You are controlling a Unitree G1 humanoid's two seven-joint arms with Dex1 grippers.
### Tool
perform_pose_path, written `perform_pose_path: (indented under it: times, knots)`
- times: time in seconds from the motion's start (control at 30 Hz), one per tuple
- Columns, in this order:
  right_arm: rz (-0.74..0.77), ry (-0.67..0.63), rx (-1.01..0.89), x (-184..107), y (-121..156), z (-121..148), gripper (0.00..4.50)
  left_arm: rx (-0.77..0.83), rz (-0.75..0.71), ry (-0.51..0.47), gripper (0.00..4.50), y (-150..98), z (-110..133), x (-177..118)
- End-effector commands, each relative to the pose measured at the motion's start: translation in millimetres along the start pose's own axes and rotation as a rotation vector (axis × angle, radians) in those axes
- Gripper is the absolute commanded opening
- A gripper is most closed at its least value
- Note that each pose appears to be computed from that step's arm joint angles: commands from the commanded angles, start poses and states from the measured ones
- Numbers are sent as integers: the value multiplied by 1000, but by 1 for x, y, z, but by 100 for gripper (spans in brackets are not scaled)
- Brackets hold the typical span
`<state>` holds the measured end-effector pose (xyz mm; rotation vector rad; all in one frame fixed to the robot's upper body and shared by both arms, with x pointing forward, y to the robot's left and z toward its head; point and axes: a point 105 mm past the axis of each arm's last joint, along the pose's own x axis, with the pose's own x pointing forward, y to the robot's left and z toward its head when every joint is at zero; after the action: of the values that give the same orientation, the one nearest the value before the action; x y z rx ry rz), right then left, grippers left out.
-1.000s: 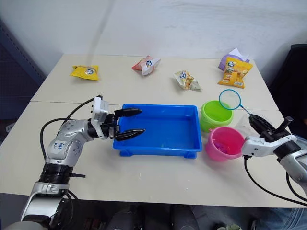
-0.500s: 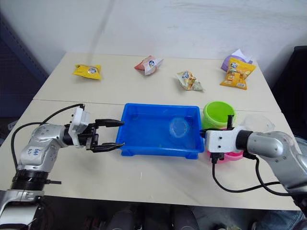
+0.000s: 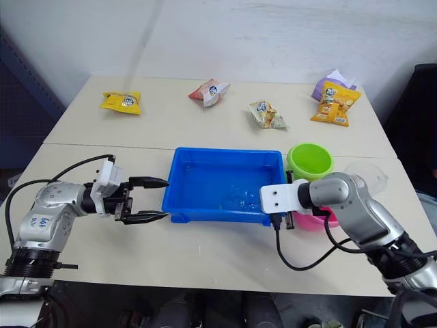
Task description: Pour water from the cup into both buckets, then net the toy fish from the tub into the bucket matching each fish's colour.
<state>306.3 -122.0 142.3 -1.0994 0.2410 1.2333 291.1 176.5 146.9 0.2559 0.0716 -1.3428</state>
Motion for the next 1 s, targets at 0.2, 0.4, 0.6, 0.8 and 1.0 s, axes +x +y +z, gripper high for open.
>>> perform_pose_path:
  times: [0.2, 0.4, 0.6, 0.8, 1.0]
  knots:
    - [23, -175, 250, 2, -4, 30, 0, 46, 18, 0, 442, 0, 7, -2]
    - [-53, -245, 434, -8, -11, 28, 0, 52, 47, -4, 442, 3, 8, -5]
    - [-158, -299, 505, -25, -15, 22, 0, 62, 47, -22, 442, 5, 12, -3]
    - [-281, -319, 489, -52, -8, 12, 0, 64, 28, -49, 442, 5, 15, 9]
    - [-427, -316, 474, -81, -2, 1, 0, 63, 17, -111, 442, 8, 22, 24]
